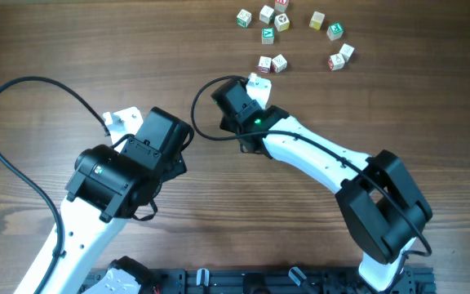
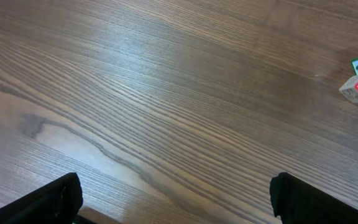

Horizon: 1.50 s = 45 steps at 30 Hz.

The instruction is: Form a circle

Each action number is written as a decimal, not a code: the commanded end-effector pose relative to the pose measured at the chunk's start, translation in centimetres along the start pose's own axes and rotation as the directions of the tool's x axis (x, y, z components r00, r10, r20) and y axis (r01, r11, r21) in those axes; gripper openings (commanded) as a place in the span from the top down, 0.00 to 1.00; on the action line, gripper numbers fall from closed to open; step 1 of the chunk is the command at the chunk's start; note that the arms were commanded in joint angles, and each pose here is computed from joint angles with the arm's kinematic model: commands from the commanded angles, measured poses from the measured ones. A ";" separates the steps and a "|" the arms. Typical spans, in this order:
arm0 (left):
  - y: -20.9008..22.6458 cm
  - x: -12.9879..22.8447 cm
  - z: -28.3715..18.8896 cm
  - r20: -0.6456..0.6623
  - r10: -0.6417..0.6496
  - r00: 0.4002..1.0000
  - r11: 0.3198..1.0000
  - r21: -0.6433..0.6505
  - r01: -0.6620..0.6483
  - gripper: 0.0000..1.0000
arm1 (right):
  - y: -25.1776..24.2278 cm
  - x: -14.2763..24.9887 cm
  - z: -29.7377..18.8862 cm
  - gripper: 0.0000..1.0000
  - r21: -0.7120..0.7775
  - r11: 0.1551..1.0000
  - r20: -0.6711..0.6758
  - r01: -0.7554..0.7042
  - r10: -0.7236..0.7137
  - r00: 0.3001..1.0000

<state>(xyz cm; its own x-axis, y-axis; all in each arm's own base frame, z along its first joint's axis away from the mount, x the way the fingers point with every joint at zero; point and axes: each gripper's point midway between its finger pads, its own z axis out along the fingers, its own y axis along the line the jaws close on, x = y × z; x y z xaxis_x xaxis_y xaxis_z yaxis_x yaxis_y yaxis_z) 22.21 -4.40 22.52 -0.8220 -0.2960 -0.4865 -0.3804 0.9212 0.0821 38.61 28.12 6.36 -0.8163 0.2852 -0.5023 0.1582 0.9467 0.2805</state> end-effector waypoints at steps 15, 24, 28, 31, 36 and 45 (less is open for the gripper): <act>0.2 0.0 0.0 0.003 0.001 1.000 1.000 -0.001 -0.001 0.00 | -2.1 -2.1 1.7 0.95 -0.020 0.999 -0.048 -0.036 0.035 0.998; 0.2 0.0 0.0 0.003 0.001 1.000 1.000 -0.001 -0.001 0.00 | -0.4 -0.8 1.5 0.95 -0.107 0.993 -0.105 0.046 -0.057 0.993; 0.2 0.0 0.0 0.003 0.001 1.000 1.000 -0.001 -0.001 0.00 | 0.4 0.1 2.8 0.95 -0.154 0.986 -0.129 0.063 -0.083 0.988; 0.2 0.0 0.0 0.004 0.001 1.000 1.000 -0.002 -0.001 0.00 | 0.9 0.2 2.8 0.95 -0.170 0.983 -0.124 0.072 -0.094 0.988; 0.2 0.0 0.0 0.003 0.001 1.000 1.000 -0.001 -0.001 0.00 | 1.6 0.4 2.7 0.96 -0.195 0.976 -0.114 0.100 -0.124 0.986; 0.2 0.0 0.0 0.003 0.001 1.000 1.000 -0.001 -0.001 0.00 | 2.0 0.6 3.4 0.96 -0.211 0.972 -0.108 0.103 -0.128 0.986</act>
<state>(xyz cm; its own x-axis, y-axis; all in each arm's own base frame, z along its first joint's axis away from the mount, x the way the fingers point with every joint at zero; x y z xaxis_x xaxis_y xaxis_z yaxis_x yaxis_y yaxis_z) 22.21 -4.40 22.52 -0.8220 -0.2960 -0.4865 -0.3804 0.9212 0.0821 40.51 30.18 4.82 -0.8752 0.1666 -0.4541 -0.0308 0.9177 0.3960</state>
